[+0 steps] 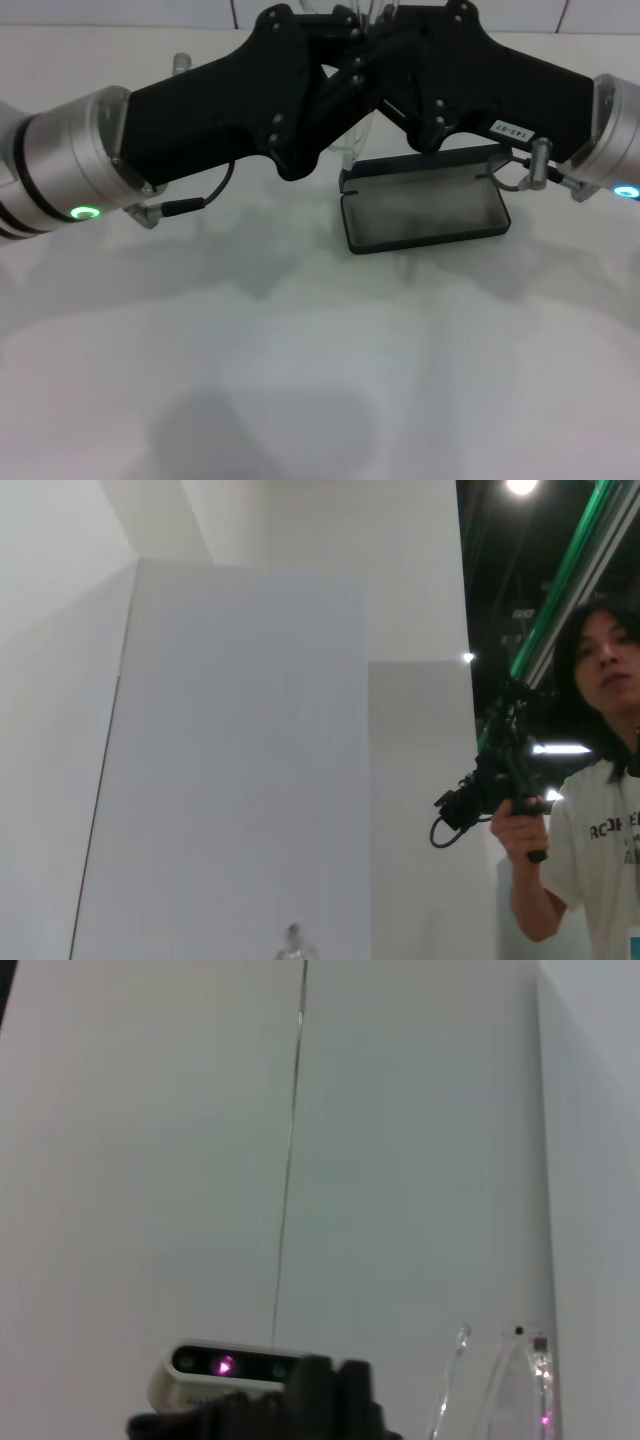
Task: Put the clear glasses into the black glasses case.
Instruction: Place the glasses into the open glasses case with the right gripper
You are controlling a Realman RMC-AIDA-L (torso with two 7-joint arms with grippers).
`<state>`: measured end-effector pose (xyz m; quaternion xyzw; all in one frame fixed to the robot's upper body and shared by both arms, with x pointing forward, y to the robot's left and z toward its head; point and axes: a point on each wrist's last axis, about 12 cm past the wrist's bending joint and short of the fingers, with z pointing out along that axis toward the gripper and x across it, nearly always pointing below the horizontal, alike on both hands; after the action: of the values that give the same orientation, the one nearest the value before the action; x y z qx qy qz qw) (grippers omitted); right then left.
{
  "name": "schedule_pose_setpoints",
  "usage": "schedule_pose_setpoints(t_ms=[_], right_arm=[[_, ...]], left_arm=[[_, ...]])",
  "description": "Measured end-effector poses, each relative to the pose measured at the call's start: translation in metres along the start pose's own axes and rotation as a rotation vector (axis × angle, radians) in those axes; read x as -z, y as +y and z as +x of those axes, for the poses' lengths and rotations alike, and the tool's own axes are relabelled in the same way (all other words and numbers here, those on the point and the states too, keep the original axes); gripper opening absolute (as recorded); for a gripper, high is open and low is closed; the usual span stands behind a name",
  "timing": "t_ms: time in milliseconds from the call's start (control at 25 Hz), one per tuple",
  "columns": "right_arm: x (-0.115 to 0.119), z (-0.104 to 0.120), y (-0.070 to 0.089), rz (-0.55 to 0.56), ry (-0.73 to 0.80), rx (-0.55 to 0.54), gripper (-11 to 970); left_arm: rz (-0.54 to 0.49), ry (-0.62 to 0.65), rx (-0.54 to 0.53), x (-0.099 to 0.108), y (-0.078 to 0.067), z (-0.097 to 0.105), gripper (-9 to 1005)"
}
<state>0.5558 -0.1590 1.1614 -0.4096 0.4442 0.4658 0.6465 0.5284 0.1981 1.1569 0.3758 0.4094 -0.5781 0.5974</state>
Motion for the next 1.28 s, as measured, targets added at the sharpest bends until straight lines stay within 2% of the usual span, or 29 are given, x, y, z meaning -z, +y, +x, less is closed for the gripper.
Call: schedule_pose_setpoints(t_ms=[200,360,520,680,800,920,1120,1280], right_arm=[[0.010,-0.001,-0.004,0.020,0.040,0.007,118],[0.025,-0.011,-0.002,-0.022,0.172,0.013,118],[0.020,-0.037,0.010,-0.112,0.493,0.053,118],[0.000,-0.060,0.026,-0.089,0.841,0.164,118],[-0.020,-0.066,0.038,-0.082,1.015,0.254,118],[-0.037,-0.063,0.041,-0.073,1.152,0.352,118],[-0.059,-0.051,0.039,-0.091,1.322,0.507,118],[-0.067,-0.038,0.037,-0.126,1.387,0.584,118]], left_arm=[[0.002,-0.022,-0.019,0.017,-0.003,-0.012,50],[-0.057,-0.041,-0.040,0.053,-0.007,-0.031,50],[-0.127,-0.034,-0.040,0.084,-0.012,-0.047,51],[-0.191,-0.056,-0.062,0.104,-0.020,-0.054,51],[-0.216,-0.070,-0.073,0.109,-0.025,-0.052,51],[-0.222,-0.074,-0.072,0.109,-0.026,-0.050,51],[-0.222,-0.083,-0.070,0.106,-0.026,-0.047,51],[-0.220,-0.091,-0.068,0.103,-0.026,-0.045,51]])
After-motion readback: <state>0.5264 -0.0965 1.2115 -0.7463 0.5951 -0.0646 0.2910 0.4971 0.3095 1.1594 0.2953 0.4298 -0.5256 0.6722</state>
